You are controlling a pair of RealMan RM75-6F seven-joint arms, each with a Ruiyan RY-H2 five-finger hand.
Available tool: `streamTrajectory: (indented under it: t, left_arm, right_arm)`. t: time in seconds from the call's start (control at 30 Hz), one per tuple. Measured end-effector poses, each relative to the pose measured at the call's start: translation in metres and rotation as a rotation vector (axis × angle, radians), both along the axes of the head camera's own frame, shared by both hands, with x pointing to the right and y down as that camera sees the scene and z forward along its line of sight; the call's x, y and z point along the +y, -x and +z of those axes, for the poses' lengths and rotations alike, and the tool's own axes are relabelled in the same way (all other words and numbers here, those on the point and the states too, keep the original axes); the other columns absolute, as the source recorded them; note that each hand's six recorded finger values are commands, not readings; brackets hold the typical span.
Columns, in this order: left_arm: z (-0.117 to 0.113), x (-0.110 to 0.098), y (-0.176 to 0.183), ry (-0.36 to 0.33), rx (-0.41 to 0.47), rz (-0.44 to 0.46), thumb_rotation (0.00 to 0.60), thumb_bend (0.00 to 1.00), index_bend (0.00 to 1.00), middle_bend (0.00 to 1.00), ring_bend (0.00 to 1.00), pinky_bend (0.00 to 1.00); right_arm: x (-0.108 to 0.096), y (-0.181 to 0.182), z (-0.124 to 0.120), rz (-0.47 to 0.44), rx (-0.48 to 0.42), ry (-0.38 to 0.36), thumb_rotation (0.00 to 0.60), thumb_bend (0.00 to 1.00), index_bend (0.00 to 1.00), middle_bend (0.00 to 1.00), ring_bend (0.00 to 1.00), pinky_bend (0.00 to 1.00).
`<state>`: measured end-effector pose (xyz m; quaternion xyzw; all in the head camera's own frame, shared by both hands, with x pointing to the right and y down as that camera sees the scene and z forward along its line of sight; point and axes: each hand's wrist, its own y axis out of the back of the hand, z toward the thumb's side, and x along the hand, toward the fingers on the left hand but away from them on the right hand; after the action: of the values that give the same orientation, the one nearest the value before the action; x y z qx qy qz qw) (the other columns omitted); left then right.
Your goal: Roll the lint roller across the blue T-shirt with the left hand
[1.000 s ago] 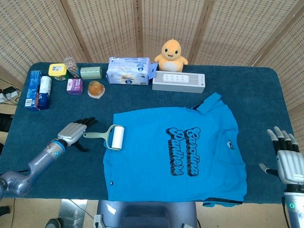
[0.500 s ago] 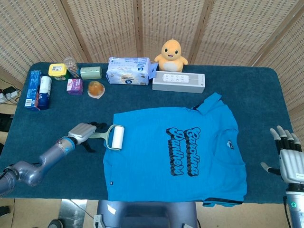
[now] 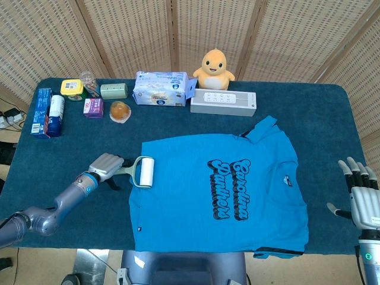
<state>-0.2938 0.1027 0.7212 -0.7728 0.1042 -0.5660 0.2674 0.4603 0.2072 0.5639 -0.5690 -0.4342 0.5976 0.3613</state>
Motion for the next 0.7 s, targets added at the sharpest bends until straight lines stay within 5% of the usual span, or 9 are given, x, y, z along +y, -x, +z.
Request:
streamTrajectory:
  t: [0.43, 0.7]
  left_arm:
    - [0.002, 0.000, -0.009, -0.063, 0.007, -0.032, 0.600, 0.09, 0.54, 0.60, 0.45, 0.39]
    - [0.003, -0.004, -0.015, -0.145, 0.033, -0.033, 0.600, 0.12, 0.62, 0.70, 0.60, 0.56]
  right_arm:
    - [0.001, 0.003, 0.001, -0.007, -0.003, 0.007, 0.600, 0.00, 0.06, 0.00, 0.00, 0.00]
    - [0.002, 0.004, 0.001, -0.009, -0.008, 0.006, 0.600, 0.00, 0.06, 0.00, 0.00, 0.00]
